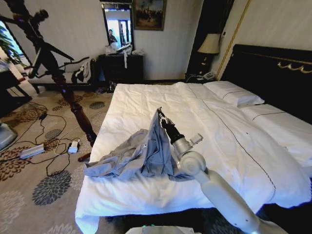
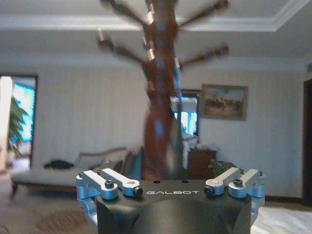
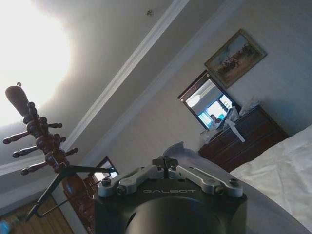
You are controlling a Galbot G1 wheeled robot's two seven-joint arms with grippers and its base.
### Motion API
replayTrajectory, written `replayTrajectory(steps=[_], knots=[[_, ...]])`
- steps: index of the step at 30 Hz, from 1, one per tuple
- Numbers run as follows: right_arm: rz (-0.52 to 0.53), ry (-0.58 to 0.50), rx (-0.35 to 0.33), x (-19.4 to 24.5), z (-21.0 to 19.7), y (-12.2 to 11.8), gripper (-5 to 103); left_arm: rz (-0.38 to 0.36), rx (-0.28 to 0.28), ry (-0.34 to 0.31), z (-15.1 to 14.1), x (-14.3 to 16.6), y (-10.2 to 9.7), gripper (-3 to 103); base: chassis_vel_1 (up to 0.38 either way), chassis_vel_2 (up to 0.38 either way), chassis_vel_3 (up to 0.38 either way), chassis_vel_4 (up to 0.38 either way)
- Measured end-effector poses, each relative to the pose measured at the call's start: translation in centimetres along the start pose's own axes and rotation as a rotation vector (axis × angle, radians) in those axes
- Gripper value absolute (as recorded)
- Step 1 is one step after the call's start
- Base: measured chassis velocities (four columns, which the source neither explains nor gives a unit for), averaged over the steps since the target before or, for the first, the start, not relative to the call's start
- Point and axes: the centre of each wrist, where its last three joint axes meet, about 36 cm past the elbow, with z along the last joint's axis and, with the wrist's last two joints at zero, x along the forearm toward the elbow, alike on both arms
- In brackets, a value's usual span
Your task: Pick up the clothes from the bed and hang them on the clothes hanger.
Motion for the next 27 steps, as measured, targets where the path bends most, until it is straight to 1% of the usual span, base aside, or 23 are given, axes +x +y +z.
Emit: replayTrajectory(steps=[1,2,3,4,5,6,7,8,9,10,11,12,13,14,15,16,17,18,19,21,22,24,27], knots=[[0.001,-0.001,0.000,-0.1,0.1,-0.1,0,0.003,0.018,0.010,2.5,-0.4,-0.8,100,0.000,0.000,0.000,0.000],[0.003,-0.001,-0.001,-0.2,0.1,-0.1,0,0.010,0.041,0.002,4.8,-1.2,-2.2,100,0.000,0.000,0.000,0.000],[0.004,-0.001,-0.001,-0.2,0.2,-0.2,0,0.016,0.069,-0.017,6.0,-2.3,-3.6,100,0.000,0.000,0.000,0.000],[0.004,-0.001,-0.001,-0.2,0.2,-0.2,0,0.016,0.069,-0.017,6.0,-2.3,-3.6,100,0.000,0.000,0.000,0.000],[0.007,0.000,0.000,-0.2,0.2,-0.2,0,0.016,0.087,-0.030,6.2,-3.1,-4.6,100,0.000,0.000,0.000,0.000],[0.014,0.004,0.004,0.1,0.2,-0.5,0,0.021,0.110,-0.053,5.6,-4.5,-6.3,100,0.000,0.000,0.000,0.000],[0.021,0.007,0.008,0.3,0.2,-0.7,0,0.025,0.117,-0.068,4.5,-5.3,-7.3,100,0.000,0.000,0.000,0.000],[0.021,0.007,0.008,0.3,0.2,-0.7,0,0.025,0.117,-0.068,4.5,-5.3,-7.3,100,0.000,0.000,0.000,0.000],[0.029,0.012,0.013,0.5,0.2,-0.9,0,0.031,0.111,-0.080,2.9,-6.0,-8.3,100,0.000,0.000,0.000,0.000],[0.031,0.013,0.014,0.6,0.2,-1.0,0,0.030,0.106,-0.081,2.4,-6.1,-8.6,100,0.000,0.000,0.000,0.000],[0.036,0.015,0.019,0.8,0.1,-1.1,0,0.030,0.086,-0.083,1.1,-6.2,-9.1,100,0.000,0.000,0.000,0.000],[0.040,0.015,0.025,1.1,0.0,-1.2,0,0.024,0.044,-0.085,-0.9,-6.1,-9.3,100,0.000,0.000,0.000,0.000],[0.041,0.015,0.027,1.2,0.0,-1.3,0,0.015,0.018,-0.085,-2.0,-6.0,-9.1,100,0.000,0.000,0.000,0.000],[0.043,0.015,0.028,1.2,0.0,-1.3,0,0.007,-0.001,-0.081,-2.9,-6.0,-9.0,100,0.000,0.000,0.000,0.000],[0.043,0.015,0.028,1.2,0.0,-1.3,0,0.007,-0.001,-0.081,-2.9,-6.0,-9.0,100,0.000,0.000,0.000,0.000],[0.043,0.014,0.030,1.2,0.0,-1.3,0,-0.015,-0.023,-0.068,-4.1,-6.3,-8.4,100,0.000,0.000,0.000,0.000],[0.041,0.013,0.031,1.2,-0.1,-1.3,0,-0.031,-0.032,-0.061,-4.8,-6.8,-7.9,100,0.000,0.000,0.000,0.000],[0.041,0.013,0.031,1.2,-0.1,-1.3,0,-0.031,-0.032,-0.061,-4.8,-6.8,-7.9,100,0.000,0.000,0.000,0.000],[0.040,0.011,0.031,1.1,-0.1,-1.3,0,-0.047,-0.035,-0.058,-5.2,-7.1,-7.6,100,0.000,0.000,0.000,0.000],[0.039,0.007,0.031,0.9,-0.2,-1.2,0,-0.121,-0.019,-0.050,-7.0,-9.4,-5.7,100,0.000,0.000,0.000,0.000],[0.039,0.007,0.031,0.9,-0.2,-1.2,0,-0.121,-0.019,-0.050,-7.0,-9.4,-5.7,100,0.000,0.000,0.000,0.000],[0.041,0.005,0.031,0.8,-0.2,-1.2,0,-0.173,0.009,-0.016,-7.9,-11.2,-4.6,100,0.000,0.000,0.000,0.000],[0.044,0.005,0.028,0.7,-0.1,-1.3,0,-0.189,0.033,0.033,-8.4,-12.7,-5.0,100,0.000,0.000,0.000,0.000]])
